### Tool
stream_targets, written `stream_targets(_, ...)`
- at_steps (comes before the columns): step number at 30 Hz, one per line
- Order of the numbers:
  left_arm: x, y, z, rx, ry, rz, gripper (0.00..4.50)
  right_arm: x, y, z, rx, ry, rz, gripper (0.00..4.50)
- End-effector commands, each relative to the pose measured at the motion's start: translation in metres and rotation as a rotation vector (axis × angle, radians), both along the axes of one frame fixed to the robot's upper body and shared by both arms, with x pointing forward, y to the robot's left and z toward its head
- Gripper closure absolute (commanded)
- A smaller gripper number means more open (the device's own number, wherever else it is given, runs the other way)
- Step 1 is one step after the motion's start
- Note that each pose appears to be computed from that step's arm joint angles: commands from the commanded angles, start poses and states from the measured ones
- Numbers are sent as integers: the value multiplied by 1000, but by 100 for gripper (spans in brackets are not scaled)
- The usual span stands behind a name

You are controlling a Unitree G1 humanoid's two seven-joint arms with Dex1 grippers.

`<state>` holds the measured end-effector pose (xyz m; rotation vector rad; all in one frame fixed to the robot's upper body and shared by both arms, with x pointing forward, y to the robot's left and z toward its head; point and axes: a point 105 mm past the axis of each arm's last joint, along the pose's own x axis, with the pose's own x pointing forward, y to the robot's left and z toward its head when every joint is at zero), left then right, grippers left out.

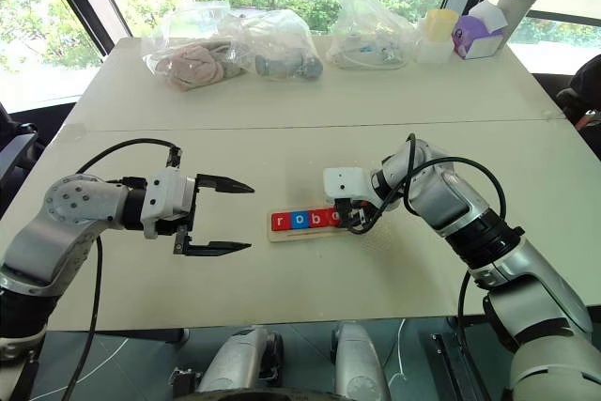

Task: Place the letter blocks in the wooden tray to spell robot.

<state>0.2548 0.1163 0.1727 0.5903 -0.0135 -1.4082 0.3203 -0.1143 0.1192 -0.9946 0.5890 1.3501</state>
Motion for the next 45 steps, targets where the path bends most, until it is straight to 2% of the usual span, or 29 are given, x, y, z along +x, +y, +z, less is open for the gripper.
stream_targets(1, -2, 1, 9, -4, -41, 4, 0, 2, 5, 10, 7, -29, 18, 44)
stream_targets(2, -2, 1, 9, -4, -41, 4, 0, 2, 5, 11, 6, -34, 18, 2)
stream_targets(15, 0, -1, 9, -10, -44, -1, 0, 15, -3, 50, 67, -135, -41, 2)
stream_targets(19, 0, -2, 9, -10, -45, -5, 0, 10, -8, 52, 55, -132, -38, 2)
stream_targets(23, 0, -1, 9, -8, -46, -7, 0, 7, -22, 42, -10, -153, -40, 2)
stream_targets(27, 0, -2, 9, -7, -47, -9, 0, 21, -34, 47, -13, -255, -111, 2)
stream_targets(32, 0, -3, 9, -9, -48, -12, 0, 21, -48, 48, 12, -266, -190, 2)
stream_targets(38, 0, -5, 8, -14, -47, -19, 0, 41, -74, 55, 67, -342, -410, 2)
stream_targets(41, 1, -6, 8, -15, -48, -21, 0, 57, -95, 66, 103, -401, -593, 2)
stream_targets(45, 1, -5, 8, -16, -50, -18, 0, 62, -119, 72, 179, -401, -840, 2)
